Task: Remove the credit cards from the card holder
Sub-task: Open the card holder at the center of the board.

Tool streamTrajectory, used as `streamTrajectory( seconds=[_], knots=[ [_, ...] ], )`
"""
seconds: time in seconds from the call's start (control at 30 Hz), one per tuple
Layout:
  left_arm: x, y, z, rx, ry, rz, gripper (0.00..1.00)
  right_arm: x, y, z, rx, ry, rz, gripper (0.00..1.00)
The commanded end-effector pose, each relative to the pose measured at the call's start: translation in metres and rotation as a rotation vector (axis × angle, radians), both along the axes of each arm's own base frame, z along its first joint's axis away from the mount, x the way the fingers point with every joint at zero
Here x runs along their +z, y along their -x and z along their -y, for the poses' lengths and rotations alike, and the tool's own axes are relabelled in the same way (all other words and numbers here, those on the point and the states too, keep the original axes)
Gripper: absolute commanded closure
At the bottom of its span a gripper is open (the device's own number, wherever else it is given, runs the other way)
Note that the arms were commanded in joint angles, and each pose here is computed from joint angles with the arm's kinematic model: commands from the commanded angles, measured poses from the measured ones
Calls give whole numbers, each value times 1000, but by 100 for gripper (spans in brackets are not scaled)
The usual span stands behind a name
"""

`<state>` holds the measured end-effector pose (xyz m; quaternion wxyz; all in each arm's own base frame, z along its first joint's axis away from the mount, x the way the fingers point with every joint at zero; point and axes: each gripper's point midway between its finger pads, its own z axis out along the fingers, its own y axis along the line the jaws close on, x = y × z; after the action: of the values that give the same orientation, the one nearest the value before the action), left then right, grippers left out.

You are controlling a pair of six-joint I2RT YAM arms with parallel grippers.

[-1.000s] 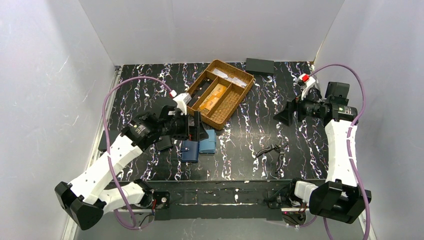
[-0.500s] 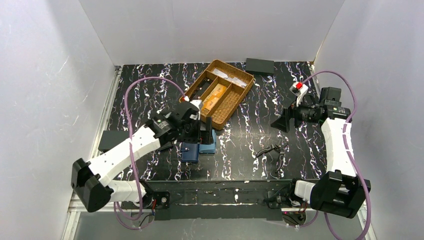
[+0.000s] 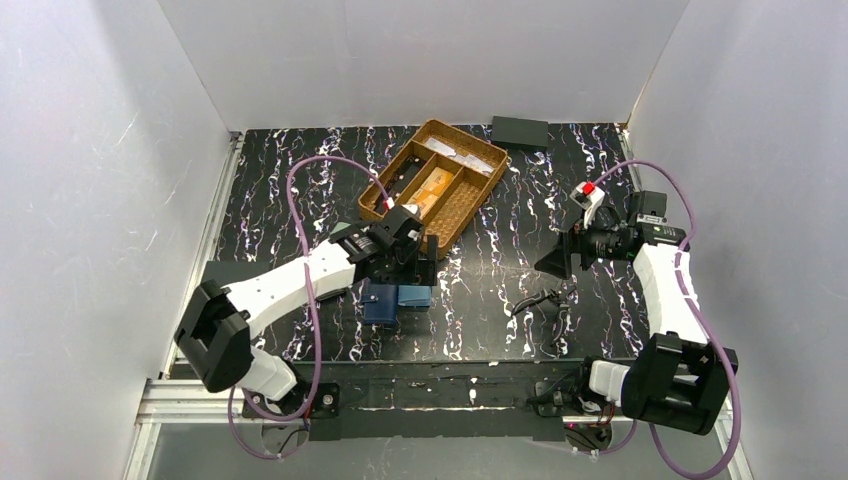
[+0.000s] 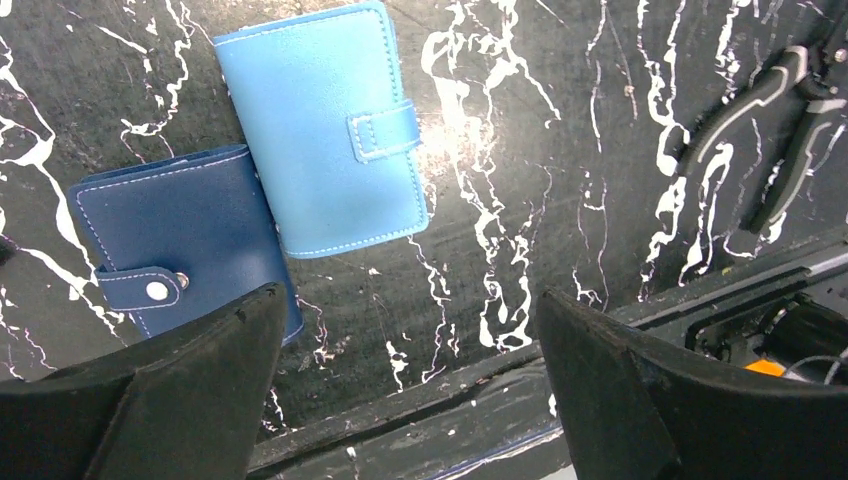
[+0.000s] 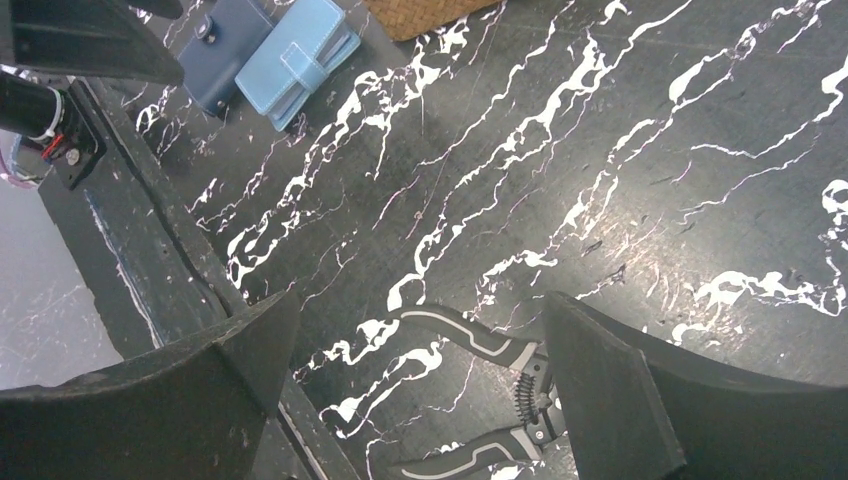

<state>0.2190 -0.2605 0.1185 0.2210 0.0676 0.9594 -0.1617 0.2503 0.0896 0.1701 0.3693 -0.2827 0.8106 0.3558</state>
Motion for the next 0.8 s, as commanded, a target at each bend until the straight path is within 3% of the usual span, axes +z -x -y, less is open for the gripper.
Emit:
streamTrajectory(
  seconds=[0.0, 0.23, 0.77],
  knots=[
    [-6, -13, -1, 27, -69, 5, 7, 4, -3, -4, 18, -15, 71, 0],
    [-21, -2, -18, 26, -413, 20, 9, 0, -4, -5, 0, -21, 83, 0],
    [-58, -23, 0, -64, -717, 116, 22, -3, -2, -4, -15, -18, 89, 0]
  ],
)
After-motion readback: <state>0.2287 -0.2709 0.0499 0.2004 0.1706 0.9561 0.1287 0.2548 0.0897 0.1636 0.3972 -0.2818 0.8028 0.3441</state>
